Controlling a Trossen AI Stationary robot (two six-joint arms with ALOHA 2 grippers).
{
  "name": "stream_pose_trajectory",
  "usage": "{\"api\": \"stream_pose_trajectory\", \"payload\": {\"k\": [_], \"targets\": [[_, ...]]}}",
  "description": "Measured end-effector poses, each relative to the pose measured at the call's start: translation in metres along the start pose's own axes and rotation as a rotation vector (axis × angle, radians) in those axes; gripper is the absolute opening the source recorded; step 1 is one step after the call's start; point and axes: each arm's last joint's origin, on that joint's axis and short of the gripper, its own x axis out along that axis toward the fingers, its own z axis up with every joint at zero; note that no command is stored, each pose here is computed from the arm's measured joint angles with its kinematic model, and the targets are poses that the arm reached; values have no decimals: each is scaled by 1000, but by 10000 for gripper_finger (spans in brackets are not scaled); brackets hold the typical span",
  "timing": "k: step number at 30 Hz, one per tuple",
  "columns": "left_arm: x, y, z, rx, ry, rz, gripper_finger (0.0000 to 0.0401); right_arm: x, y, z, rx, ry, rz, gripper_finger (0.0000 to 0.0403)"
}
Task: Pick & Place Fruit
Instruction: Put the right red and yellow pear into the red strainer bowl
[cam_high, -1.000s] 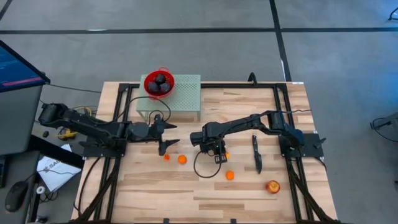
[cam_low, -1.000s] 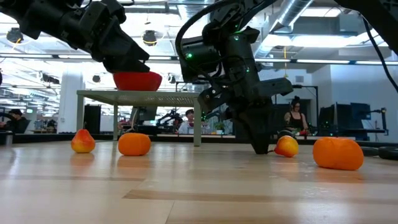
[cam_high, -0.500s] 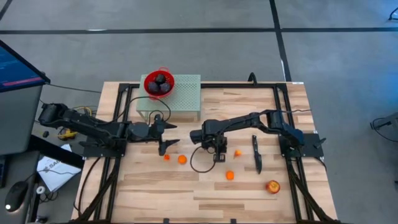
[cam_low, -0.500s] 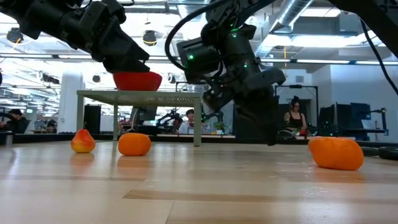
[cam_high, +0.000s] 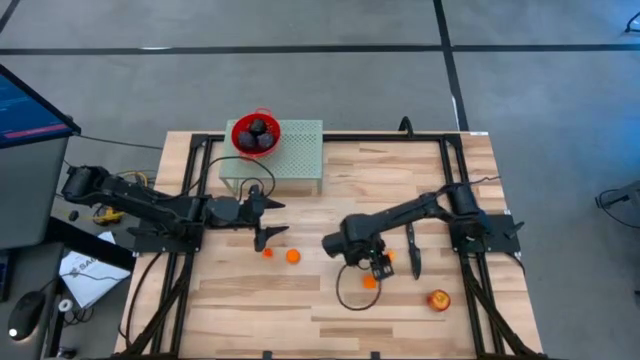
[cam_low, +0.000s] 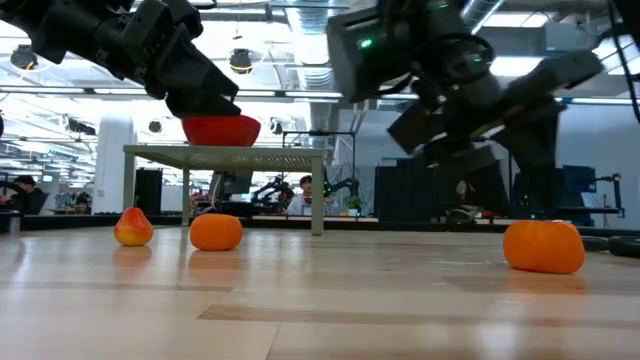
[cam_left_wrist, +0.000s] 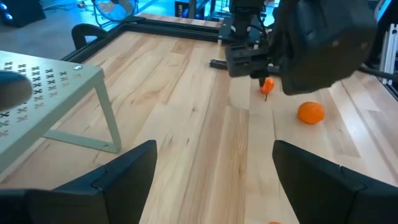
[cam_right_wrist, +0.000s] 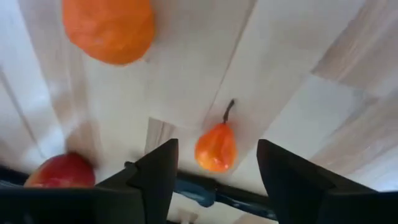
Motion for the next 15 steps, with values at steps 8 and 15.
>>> {"api": "stream_pose_trajectory", "payload": {"k": [8,15], "targets": [[0,0,0,-1,-4,0,314,16,7,-19,196,-146,-16,158],[0,0,0,-2,-5,1,314,29,3,-12,340,-111,28,109]]}}
